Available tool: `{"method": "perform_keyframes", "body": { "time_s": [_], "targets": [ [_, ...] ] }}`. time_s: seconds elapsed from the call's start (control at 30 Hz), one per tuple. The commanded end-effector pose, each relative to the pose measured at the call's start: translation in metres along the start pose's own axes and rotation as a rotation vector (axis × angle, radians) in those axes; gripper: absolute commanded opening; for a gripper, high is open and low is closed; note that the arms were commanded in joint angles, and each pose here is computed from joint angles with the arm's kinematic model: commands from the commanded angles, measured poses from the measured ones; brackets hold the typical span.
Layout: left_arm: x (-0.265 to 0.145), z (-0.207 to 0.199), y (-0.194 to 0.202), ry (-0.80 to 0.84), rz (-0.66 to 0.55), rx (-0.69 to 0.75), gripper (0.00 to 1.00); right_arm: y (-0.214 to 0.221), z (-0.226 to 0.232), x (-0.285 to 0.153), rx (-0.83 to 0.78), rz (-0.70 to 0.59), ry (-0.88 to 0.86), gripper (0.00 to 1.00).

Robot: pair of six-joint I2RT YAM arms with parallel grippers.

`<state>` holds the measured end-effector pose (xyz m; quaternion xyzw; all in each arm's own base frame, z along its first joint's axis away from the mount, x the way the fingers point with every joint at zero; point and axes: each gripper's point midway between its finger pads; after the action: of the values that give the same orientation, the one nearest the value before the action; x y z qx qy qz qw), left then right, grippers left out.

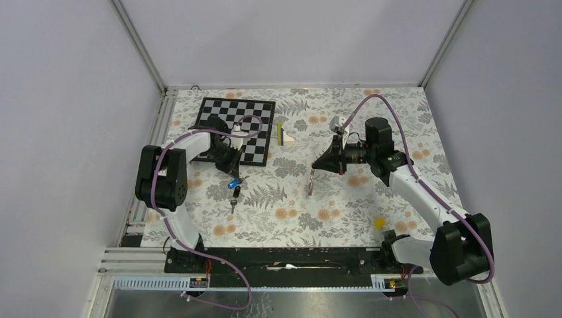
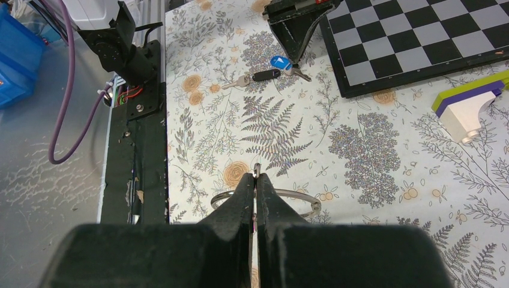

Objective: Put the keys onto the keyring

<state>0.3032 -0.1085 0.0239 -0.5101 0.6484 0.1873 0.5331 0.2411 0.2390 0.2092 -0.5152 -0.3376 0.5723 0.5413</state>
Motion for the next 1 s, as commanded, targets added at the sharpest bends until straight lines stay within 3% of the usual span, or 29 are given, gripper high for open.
{"method": "perform_keyframes", "body": {
  "time_s": [0.0, 0.13, 0.47, 0.8, 0.97],
  "targets": [
    [-0.003, -0.001, -0.014, 0.024, -0.043, 0.013, 0.05, -0.006, -0.003, -0.002, -0.040, -0.014, 0.008, 0.00],
    [-0.009, -0.006, -0.018, 0.036, -0.061, 0.040, 0.00, -0.006, -0.002, -0.002, -0.040, -0.016, 0.008, 0.00],
    [-0.026, -0.026, -0.026, 0.085, -0.135, 0.135, 0.00, -0.007, -0.002, -0.002, -0.038, -0.019, 0.009, 0.00],
    [-0.007, -0.053, -0.029, 0.077, -0.056, 0.224, 0.00, -0.007, -0.004, -0.004, -0.043, -0.022, 0.020, 0.00],
    [-0.003, -0.072, -0.032, 0.066, -0.042, 0.298, 0.05, -0.006, -0.005, -0.004, -0.042, -0.021, 0.023, 0.00]
  ]
}}
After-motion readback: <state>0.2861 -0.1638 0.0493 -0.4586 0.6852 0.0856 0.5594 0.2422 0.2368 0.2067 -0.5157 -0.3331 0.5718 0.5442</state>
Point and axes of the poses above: each gripper's point midway between its finger pads, its own x axis out along the fingers, its own z axis along the line the jaws close on, y = z × x, and after that the axes turned 2 degrees about -x, right-handed
